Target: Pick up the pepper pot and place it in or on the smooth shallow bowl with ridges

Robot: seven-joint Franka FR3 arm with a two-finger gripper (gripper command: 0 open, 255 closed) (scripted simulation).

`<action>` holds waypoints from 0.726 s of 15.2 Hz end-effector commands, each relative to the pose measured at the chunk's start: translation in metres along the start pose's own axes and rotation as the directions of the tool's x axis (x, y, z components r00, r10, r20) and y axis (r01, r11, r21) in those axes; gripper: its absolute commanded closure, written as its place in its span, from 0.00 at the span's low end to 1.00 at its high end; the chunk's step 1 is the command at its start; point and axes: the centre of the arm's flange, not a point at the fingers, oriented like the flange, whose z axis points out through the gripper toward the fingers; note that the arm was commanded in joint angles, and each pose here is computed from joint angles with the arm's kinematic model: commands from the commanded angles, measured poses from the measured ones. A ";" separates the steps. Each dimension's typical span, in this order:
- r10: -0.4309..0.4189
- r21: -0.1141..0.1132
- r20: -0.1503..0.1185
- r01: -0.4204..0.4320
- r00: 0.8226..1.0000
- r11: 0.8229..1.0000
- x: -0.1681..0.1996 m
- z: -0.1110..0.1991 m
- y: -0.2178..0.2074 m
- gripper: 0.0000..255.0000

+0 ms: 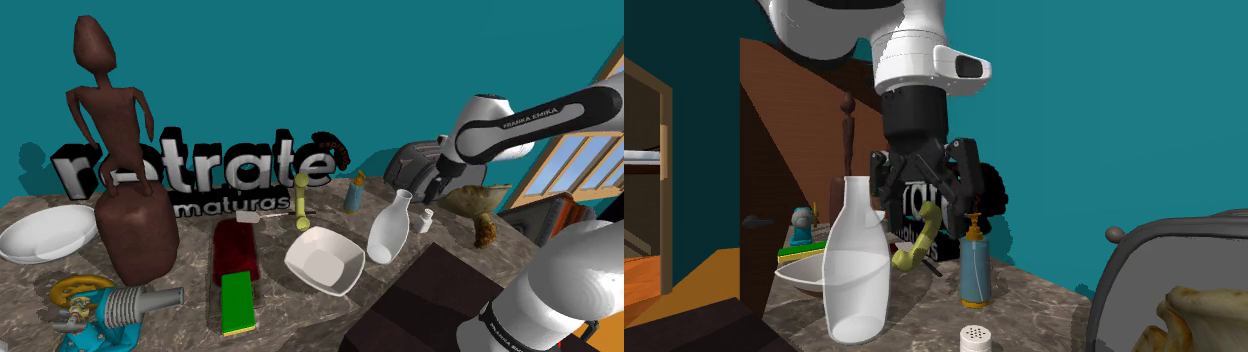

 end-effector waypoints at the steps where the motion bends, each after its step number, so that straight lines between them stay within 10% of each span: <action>1: 0.001 -0.003 0.000 -0.001 1.000 1.000 -0.004 0.017 0.017 0.00; 11: 0.006 -0.008 0.002 -0.006 1.000 1.000 -0.010 0.090 0.063 0.00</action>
